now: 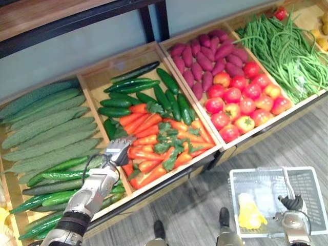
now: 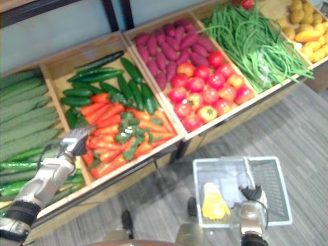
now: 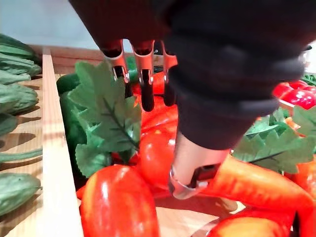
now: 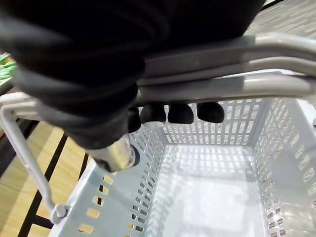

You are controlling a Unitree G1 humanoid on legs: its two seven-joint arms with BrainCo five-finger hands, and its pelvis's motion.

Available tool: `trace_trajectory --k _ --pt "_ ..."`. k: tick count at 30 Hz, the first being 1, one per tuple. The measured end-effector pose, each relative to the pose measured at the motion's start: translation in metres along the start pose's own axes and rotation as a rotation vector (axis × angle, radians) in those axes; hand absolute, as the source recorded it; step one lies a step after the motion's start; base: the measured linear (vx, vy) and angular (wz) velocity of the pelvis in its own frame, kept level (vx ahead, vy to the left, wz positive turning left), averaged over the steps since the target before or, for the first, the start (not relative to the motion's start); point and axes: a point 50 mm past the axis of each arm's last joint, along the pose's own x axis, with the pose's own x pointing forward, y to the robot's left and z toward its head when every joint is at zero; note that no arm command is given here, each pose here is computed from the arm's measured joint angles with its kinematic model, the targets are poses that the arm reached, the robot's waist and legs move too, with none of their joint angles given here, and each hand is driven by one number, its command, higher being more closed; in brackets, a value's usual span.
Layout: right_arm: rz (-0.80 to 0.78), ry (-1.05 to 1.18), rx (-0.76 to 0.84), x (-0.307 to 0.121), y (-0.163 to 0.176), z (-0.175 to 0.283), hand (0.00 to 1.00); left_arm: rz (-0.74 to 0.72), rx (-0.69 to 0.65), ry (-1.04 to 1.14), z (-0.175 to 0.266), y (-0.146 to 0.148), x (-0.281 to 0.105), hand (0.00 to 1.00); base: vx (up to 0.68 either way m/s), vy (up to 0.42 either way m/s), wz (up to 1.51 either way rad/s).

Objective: Pick vegetable in the basket

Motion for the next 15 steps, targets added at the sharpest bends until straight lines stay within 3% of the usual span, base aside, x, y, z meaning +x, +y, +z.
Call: trace_trajectory --k 15 --pt "0.022 0.005 -0.001 -0.002 0.002 -0.003 1.0 -0.056 -0.005 -0.004 0.003 -0.013 -0.006 0.0 0.01 0.002 -0.01"
